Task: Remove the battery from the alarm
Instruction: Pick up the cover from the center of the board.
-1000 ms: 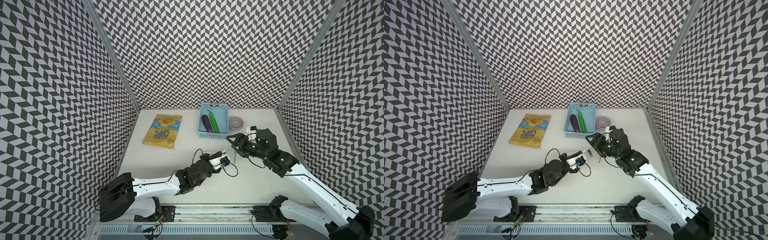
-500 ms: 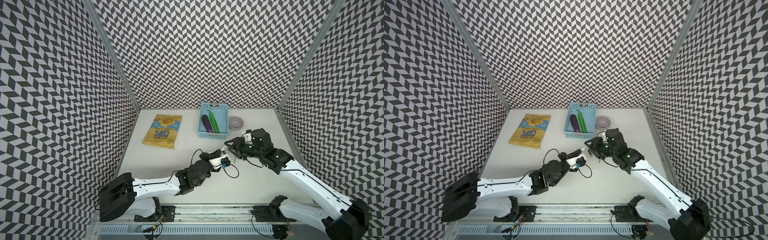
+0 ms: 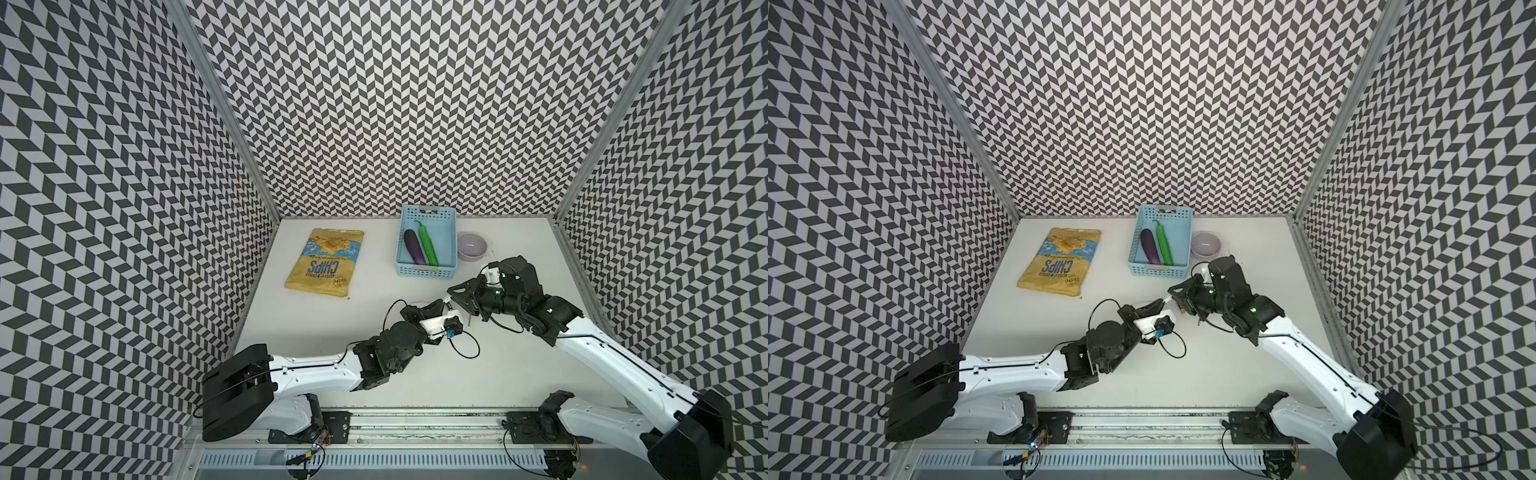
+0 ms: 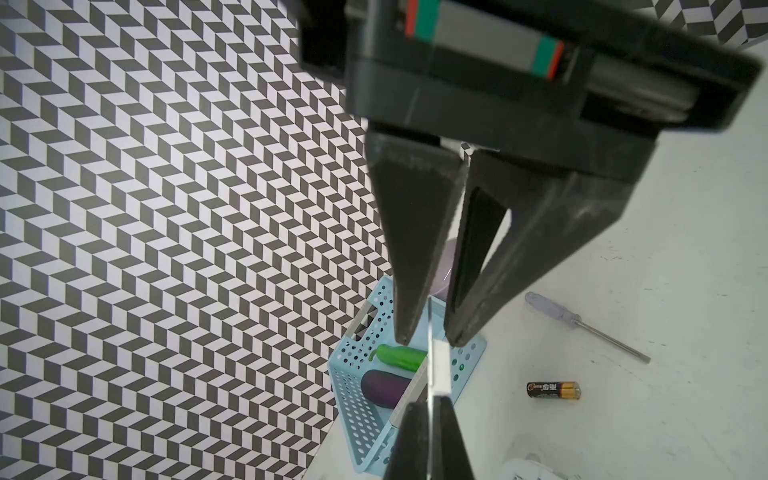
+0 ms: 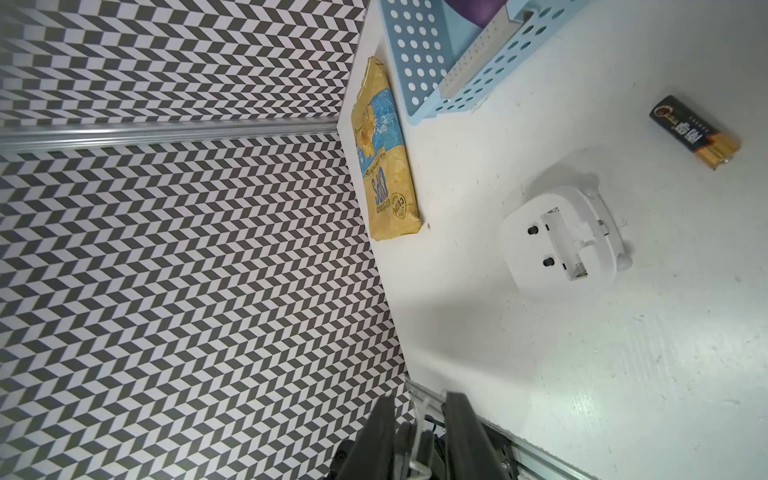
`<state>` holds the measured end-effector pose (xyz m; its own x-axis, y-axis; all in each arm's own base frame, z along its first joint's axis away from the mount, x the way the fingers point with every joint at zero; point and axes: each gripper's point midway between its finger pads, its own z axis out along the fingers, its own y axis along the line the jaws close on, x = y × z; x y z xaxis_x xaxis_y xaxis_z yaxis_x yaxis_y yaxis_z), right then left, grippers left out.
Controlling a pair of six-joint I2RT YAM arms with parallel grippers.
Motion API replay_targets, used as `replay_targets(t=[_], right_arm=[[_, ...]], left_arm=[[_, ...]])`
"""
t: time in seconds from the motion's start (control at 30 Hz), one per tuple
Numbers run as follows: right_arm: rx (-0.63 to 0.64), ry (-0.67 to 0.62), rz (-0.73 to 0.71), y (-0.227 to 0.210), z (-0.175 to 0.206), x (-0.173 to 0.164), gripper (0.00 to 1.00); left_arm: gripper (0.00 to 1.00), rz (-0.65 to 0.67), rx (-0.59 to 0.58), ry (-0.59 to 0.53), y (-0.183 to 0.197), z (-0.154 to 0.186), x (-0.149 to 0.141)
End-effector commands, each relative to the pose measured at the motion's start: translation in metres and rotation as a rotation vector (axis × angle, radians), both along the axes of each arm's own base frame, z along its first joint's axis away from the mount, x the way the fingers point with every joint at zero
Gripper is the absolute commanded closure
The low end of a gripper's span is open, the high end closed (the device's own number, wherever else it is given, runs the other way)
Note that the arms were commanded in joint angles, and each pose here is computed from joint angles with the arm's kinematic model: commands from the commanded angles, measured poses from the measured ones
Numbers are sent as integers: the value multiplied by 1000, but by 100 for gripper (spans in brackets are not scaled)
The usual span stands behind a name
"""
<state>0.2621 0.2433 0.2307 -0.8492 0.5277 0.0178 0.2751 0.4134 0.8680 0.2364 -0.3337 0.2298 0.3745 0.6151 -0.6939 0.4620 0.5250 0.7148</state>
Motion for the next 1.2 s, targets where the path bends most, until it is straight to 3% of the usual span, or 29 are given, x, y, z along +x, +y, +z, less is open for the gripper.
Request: replay_targets(t=[0.0, 0.3, 0.4, 0.5, 0.6, 0.73, 0.83, 0.97, 1.03, 1.17], right_arm=[[44, -44, 5, 7, 16, 5, 79], [49, -43, -3, 7, 15, 7, 94], [46, -65, -4, 6, 17, 9, 99], [5, -135, -6, 2, 18, 14, 100], [-70, -279, 11, -4, 21, 23, 100], [-124, -629, 85, -7, 39, 25, 100], [-79, -725, 42, -16, 54, 24, 100], [-87, -717, 36, -20, 59, 24, 100], [-181, -1217, 576, 17, 68, -33, 100], [-70, -1339, 783, 28, 78, -65, 100]], left_arm=[[97, -5, -15, -16, -1, 3, -2], [87, -16, -21, -22, -1, 5, -4], [58, -27, -36, -10, 1, 7, -7], [42, -37, -90, 52, 9, 10, -13], [33, -92, -194, 170, 20, 15, -28], [23, -188, -421, 405, 40, 26, -46], [22, -273, -591, 564, 57, 35, -53], [24, -408, -736, 756, 72, 42, -61], [26, -499, -767, 835, 74, 45, -67], [30, -665, -768, 959, 68, 50, -84]])
